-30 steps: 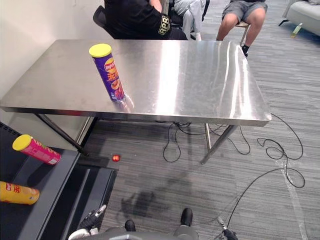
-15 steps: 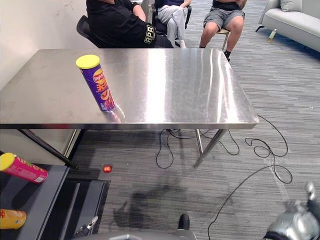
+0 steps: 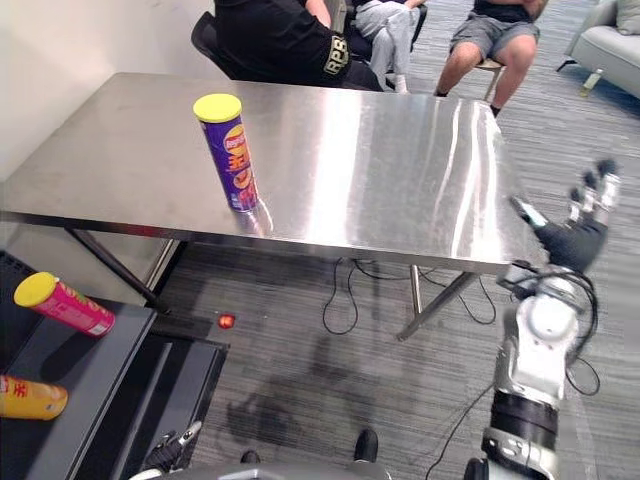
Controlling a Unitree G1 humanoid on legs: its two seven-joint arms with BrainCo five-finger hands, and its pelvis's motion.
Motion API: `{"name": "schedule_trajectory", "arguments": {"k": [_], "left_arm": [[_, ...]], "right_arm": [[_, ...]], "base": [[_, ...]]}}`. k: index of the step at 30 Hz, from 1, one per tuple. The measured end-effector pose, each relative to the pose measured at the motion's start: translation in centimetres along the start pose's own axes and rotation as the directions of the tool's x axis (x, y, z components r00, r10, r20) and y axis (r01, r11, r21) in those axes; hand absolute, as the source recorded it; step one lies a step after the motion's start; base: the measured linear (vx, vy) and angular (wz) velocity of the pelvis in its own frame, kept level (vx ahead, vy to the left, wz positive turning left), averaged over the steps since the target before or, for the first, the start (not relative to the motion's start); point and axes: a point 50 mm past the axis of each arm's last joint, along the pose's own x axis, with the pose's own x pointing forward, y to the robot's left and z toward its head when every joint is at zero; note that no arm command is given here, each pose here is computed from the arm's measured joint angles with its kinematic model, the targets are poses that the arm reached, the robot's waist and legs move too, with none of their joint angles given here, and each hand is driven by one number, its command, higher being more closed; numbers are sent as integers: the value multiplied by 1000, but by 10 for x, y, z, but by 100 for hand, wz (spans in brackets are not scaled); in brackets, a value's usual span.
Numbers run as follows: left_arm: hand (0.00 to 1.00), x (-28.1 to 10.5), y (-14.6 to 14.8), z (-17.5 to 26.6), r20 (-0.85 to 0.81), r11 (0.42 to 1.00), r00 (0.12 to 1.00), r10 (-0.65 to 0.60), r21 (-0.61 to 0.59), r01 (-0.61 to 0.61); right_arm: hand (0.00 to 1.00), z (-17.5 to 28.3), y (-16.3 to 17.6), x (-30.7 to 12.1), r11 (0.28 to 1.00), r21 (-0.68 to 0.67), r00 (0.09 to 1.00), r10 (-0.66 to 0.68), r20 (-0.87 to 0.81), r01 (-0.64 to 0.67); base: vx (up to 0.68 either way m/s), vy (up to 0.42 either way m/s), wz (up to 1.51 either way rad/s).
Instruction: Put the gum and the chips on the shelf.
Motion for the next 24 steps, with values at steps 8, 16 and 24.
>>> {"name": "schedule_trajectory", "arguments": {"k": [8,16,24], "left_arm": [[0,1,2,9,31,997,999,-22,74,19],[0,1,1,10,34,995,999,-25,93,22],[0,3,-1,15,50,996,998,-25,93,20]], "right_arm": [[0,-8,62,8,967,70,969,247,-28,-245],[0,-8,97,18,940,115,943,329,-45,-322],[0,12,130,49,927,154,938,345,1,-341]], "base": [[-25,11,22],[-43,-9,28],[-43,-9,15]]}}
